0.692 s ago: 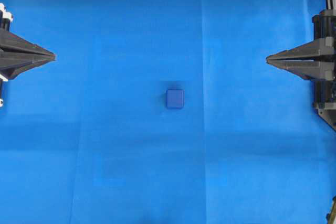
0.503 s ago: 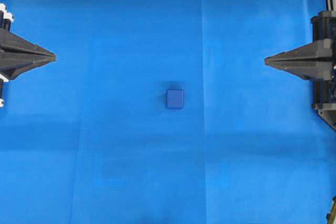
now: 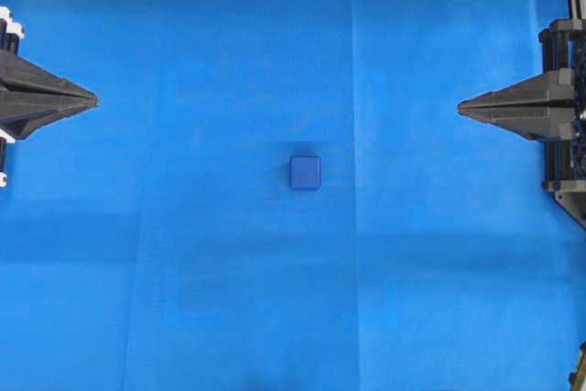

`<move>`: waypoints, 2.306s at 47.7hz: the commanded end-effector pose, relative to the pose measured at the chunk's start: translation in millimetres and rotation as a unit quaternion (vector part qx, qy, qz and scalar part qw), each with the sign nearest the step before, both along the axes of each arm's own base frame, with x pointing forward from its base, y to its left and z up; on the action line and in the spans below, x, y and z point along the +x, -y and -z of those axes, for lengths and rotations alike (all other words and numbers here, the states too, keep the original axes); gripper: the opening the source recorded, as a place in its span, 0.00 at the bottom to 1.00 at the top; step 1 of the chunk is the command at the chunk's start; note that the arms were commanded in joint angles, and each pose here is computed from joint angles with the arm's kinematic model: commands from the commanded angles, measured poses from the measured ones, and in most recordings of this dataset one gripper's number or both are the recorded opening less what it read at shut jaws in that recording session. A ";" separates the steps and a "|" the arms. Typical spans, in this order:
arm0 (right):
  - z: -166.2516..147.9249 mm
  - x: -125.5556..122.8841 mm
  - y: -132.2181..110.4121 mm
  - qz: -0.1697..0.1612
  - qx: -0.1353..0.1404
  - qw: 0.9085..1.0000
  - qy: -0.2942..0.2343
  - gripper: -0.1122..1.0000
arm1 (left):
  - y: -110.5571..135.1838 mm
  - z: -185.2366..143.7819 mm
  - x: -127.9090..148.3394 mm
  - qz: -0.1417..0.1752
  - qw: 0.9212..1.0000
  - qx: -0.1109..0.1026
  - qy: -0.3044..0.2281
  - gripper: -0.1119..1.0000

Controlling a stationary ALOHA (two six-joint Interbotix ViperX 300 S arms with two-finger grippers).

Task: Handover the blue block to the right arm after grasping it with the left arm, then place it in the designated position.
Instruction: 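Open the left gripper and move it toward the blue cube, then rotate the left gripper downward and position it above the blue cube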

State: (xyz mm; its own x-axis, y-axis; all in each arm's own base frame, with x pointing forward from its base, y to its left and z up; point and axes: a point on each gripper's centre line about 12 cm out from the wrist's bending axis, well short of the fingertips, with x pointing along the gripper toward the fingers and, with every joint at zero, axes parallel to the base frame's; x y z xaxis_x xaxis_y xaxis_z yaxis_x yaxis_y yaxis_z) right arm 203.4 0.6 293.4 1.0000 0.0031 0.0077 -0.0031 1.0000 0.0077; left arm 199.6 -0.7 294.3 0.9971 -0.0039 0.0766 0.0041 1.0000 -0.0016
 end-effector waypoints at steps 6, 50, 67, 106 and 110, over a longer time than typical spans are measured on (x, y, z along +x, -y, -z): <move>-12.0 1.6 0.8 0.002 0.011 1.000 0.017 0.30 | 0.7 -4.7 2.2 0.002 1.000 -0.002 0.006 0.32; -13.3 4.3 4.7 0.012 0.023 0.999 0.020 0.97 | 3.0 -4.9 54.9 0.007 1.000 -0.018 -0.008 0.93; -13.9 4.4 4.7 0.012 0.023 0.999 0.021 0.97 | 4.4 -1.7 152.9 0.006 0.999 -0.011 -0.044 0.93; -16.2 4.1 4.9 0.012 0.019 0.999 0.028 0.97 | -3.9 2.7 238.0 -0.006 0.994 -0.017 -0.109 0.93; -15.8 4.1 4.6 0.012 0.019 0.999 0.026 0.97 | -4.0 4.6 239.1 -0.007 0.991 -0.024 -0.131 0.92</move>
State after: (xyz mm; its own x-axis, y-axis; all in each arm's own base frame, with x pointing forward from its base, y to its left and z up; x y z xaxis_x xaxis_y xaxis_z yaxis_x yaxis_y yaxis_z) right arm 205.6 -3.9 297.7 0.9993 -0.0218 0.0290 0.0204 0.9986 0.0485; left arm 436.2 3.3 274.6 0.9802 0.0068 -0.1981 -0.0160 0.9988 -0.0453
